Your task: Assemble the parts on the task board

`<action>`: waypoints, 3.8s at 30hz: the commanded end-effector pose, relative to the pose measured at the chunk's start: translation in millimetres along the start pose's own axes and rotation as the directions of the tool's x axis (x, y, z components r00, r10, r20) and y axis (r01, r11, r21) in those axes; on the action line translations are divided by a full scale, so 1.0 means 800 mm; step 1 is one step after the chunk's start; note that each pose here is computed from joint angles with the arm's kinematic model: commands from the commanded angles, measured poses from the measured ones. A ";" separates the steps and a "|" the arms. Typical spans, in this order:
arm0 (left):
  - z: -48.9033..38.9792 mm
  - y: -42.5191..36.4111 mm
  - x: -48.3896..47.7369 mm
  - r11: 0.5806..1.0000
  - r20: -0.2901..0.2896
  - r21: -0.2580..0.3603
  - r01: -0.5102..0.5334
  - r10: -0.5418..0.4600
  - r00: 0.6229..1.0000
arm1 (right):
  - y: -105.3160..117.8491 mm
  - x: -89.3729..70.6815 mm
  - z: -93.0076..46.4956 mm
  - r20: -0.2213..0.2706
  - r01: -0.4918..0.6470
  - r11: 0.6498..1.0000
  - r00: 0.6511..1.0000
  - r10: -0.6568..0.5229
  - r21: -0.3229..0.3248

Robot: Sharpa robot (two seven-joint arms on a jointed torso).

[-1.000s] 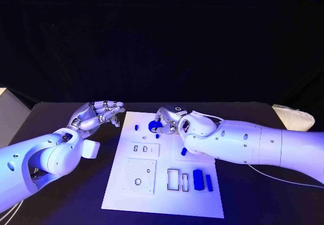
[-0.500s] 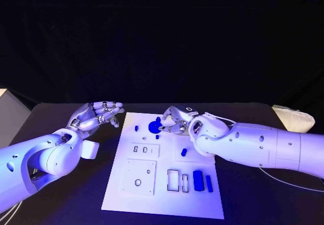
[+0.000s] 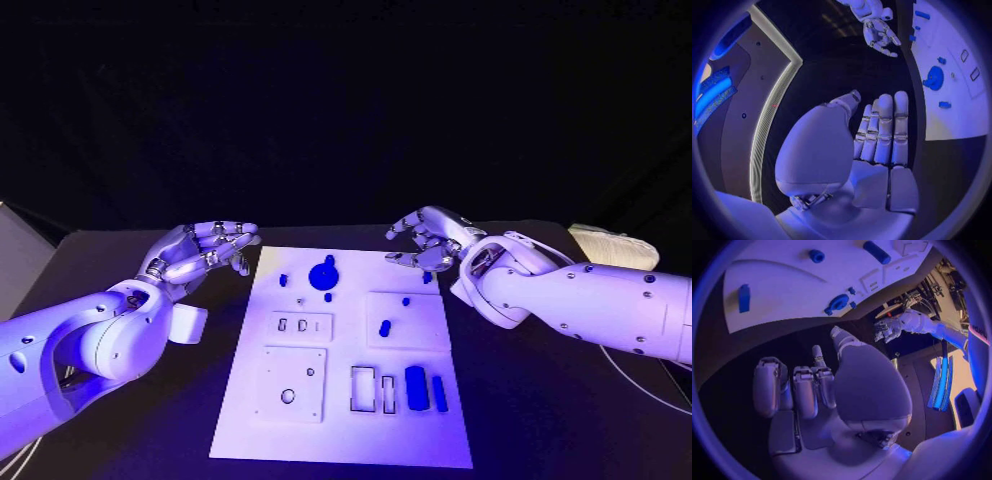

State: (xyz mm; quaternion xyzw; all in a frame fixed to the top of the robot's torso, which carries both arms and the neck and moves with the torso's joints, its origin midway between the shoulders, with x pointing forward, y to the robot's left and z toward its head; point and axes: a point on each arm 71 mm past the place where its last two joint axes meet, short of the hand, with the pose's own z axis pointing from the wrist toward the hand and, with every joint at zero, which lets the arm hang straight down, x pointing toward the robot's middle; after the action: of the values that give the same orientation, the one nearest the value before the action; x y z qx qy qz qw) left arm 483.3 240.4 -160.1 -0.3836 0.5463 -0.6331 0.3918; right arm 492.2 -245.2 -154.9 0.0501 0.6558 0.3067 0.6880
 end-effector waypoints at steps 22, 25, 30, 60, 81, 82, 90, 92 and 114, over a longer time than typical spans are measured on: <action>0.003 0.0031 0.006 1.000 -0.028 0.005 0.019 -0.019 0.999 | -0.100 -0.006 -0.050 -0.106 0.010 0.998 0.994 -0.003 0.068; 0.003 0.0032 0.006 1.000 -0.028 0.005 0.020 -0.019 0.999 | -0.103 -0.003 -0.050 -0.112 0.019 0.997 0.994 -0.010 0.073; 0.003 0.0032 0.006 1.000 -0.029 0.005 0.020 -0.020 0.999 | -0.104 0.002 -0.048 -0.114 0.026 0.997 0.993 -0.017 0.078; 0.001 0.0028 0.004 1.000 -0.025 0.001 0.018 -0.018 1.000 | -0.098 0.030 -0.034 -0.113 0.017 0.995 0.994 -0.006 0.097; 0.000 0.0023 0.003 1.000 -0.021 -0.001 0.016 -0.016 1.000 | -0.097 0.031 -0.032 -0.089 0.011 0.994 0.996 -0.001 0.107; 0.000 0.0022 0.003 1.000 -0.021 -0.001 0.016 -0.016 1.000 | -0.097 0.030 -0.032 -0.084 0.009 0.994 0.996 0.000 0.109; -0.001 0.0020 0.002 1.000 -0.019 -0.001 0.015 -0.015 1.000 | -0.096 0.028 -0.032 -0.035 0.004 0.992 0.999 0.000 0.128; -0.001 0.0019 0.002 1.000 -0.019 -0.001 0.015 -0.015 1.000 | -0.095 0.027 -0.032 -0.023 0.003 0.991 1.000 0.000 0.132; 0.002 0.0040 0.003 1.000 -0.019 -0.004 0.015 -0.015 1.000 | 0.047 0.047 -0.002 -0.054 -0.012 0.999 0.999 0.010 -0.044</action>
State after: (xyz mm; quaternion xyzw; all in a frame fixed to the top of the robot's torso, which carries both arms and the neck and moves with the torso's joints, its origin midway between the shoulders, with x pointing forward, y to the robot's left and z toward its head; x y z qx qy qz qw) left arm 484.4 239.4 -163.4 -0.3844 0.5493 -0.6329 0.3872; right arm 477.3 -204.5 -170.5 0.0474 0.6615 0.3419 0.6658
